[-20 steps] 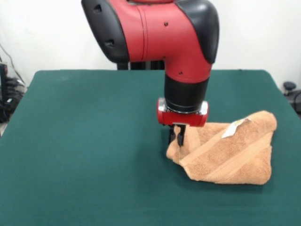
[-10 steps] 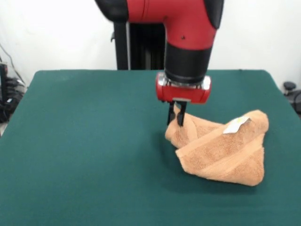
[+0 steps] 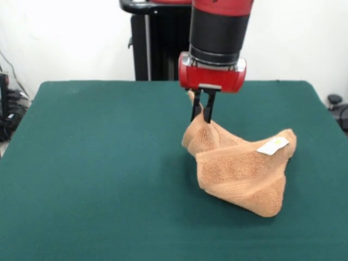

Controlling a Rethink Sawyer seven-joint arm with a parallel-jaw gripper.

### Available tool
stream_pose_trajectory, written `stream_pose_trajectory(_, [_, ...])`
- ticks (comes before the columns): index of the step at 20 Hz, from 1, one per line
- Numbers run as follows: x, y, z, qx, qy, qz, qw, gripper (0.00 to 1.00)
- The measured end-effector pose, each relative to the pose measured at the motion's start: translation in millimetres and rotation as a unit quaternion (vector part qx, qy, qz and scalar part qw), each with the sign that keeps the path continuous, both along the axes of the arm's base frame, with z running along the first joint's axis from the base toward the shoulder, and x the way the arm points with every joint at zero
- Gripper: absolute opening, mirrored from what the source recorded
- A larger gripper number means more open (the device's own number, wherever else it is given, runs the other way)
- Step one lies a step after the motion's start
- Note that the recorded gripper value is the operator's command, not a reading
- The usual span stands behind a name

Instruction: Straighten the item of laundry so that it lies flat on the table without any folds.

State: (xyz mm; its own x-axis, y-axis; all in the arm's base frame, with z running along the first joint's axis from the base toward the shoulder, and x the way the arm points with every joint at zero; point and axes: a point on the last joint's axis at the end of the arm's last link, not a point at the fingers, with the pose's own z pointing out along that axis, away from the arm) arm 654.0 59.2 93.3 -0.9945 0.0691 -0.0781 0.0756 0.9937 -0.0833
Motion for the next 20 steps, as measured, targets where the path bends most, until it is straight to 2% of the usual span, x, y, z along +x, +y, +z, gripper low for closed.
stream_pose_trajectory(8, [-0.4,9.3,15.8,-0.006,-0.01,0.01,0.9999,0.0])
stream_pose_trajectory(15, [-5.8,21.8,13.9,-0.006,-0.006,0.021,0.9997,0.0])
stream_pose_trajectory(20, [-16.5,22.6,8.1,-0.003,-0.002,0.024,0.9997,0.0])
